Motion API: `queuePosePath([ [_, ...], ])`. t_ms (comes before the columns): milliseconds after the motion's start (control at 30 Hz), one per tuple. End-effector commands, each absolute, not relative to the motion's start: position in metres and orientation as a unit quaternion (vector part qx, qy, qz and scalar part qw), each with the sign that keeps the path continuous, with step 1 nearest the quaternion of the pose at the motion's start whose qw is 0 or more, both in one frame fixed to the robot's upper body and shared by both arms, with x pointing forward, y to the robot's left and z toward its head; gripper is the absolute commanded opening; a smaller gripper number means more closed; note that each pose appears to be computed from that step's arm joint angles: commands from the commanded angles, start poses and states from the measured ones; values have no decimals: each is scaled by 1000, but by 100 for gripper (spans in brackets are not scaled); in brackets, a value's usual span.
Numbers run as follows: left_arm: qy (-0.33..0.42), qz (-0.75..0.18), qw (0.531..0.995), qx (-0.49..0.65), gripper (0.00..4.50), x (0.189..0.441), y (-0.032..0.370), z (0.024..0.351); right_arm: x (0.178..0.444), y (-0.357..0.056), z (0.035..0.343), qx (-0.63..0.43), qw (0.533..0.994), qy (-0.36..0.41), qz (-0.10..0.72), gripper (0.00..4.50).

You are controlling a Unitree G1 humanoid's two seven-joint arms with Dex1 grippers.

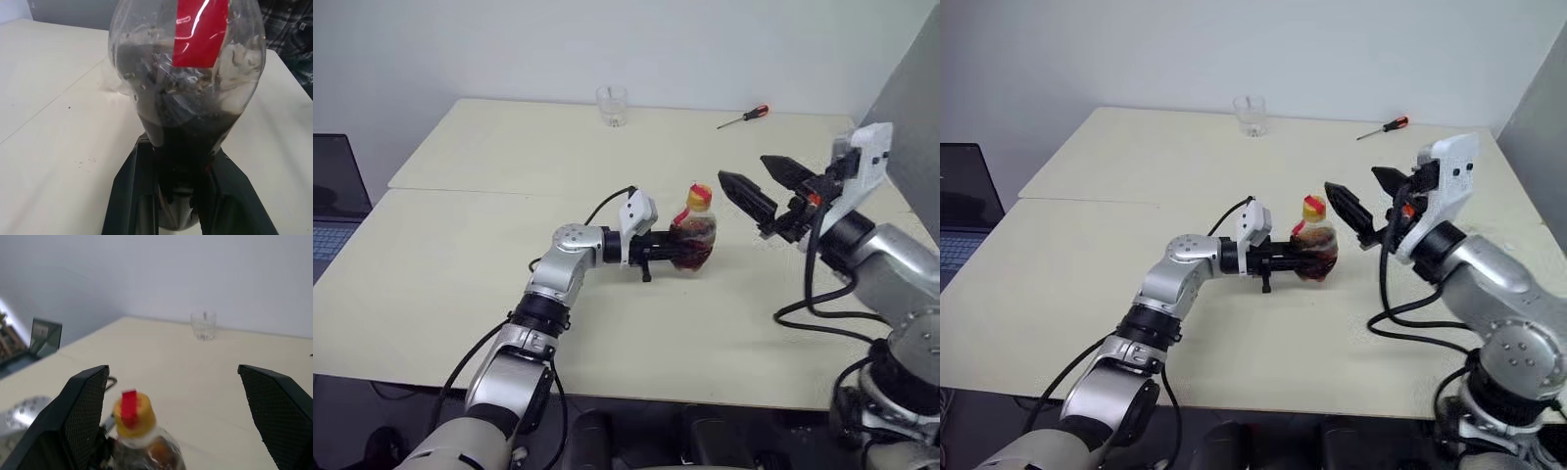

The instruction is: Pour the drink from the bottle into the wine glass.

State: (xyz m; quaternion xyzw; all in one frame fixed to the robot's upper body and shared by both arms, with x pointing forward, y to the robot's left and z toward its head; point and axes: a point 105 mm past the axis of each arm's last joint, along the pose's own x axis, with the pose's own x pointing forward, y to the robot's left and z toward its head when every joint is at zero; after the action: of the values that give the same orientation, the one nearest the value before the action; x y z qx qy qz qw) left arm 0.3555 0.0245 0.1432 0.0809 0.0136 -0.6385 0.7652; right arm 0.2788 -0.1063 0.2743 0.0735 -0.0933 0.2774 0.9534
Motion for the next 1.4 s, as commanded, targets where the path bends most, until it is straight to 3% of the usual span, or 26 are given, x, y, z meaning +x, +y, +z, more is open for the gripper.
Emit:
queuePosePath([
  [33,-23,-641,761,96,59,359,21,160,269,-82,283,62,954,-110,270,450],
  [467,-26,-635,764,106,58,361,24,160,302,-88,246,64,980,-39,183,450],
  [1000,-17,-615,780,111,58,356,39,156,319,-57,251,76,965,-44,247,450],
  [1400,-18,-614,782,109,58,356,39,158,327,-56,250,77,966,-41,242,450],
])
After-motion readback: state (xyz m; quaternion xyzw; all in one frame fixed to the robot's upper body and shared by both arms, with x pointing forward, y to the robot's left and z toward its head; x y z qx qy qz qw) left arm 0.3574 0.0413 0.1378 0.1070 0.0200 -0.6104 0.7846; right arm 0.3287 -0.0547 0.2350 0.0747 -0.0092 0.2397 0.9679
